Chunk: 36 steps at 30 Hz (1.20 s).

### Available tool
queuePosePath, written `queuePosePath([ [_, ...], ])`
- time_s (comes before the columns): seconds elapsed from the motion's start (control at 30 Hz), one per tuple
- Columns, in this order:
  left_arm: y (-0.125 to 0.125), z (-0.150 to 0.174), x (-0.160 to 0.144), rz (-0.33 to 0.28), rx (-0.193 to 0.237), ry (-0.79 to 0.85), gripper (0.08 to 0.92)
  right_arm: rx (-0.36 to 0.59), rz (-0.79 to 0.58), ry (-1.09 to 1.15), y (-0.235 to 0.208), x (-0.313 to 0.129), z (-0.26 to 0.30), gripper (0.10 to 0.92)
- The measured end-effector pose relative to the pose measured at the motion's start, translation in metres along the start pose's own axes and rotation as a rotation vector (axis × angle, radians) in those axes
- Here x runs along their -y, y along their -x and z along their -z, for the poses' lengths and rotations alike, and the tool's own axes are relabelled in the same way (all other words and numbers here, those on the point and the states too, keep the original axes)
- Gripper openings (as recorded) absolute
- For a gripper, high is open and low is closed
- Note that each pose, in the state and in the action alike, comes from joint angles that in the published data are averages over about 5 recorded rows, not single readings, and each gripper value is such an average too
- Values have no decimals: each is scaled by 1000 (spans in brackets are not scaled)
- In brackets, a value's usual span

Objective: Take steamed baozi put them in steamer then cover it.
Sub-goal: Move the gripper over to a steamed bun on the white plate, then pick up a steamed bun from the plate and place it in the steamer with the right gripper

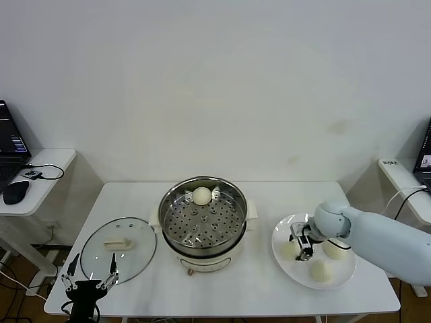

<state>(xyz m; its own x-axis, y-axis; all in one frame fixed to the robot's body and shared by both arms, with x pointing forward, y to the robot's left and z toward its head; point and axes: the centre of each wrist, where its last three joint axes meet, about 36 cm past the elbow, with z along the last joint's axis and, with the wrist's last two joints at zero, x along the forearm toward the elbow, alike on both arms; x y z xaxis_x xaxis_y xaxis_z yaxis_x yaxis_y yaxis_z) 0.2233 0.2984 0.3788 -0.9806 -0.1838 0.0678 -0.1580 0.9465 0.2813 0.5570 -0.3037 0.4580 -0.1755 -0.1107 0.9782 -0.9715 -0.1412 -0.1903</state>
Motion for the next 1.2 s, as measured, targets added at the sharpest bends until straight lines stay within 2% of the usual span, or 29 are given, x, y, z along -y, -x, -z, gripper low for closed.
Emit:
queuePosePath([
  [0.3, 2, 5, 0, -6, 17, 0, 823, 13, -32, 7, -47, 17, -5, 585],
  [0.63, 5, 9, -3, -16, 23, -1, 823, 69, -158, 4, -151, 58, 17, 594],
  [0.9, 7, 9, -5, -17, 23, -5, 823, 161, -225, -38, -209, 94, 93, 602],
  [1.2, 6, 11, -8, 2, 23, -20, 823, 222, -191, -64, -200, 119, 201, 602],
])
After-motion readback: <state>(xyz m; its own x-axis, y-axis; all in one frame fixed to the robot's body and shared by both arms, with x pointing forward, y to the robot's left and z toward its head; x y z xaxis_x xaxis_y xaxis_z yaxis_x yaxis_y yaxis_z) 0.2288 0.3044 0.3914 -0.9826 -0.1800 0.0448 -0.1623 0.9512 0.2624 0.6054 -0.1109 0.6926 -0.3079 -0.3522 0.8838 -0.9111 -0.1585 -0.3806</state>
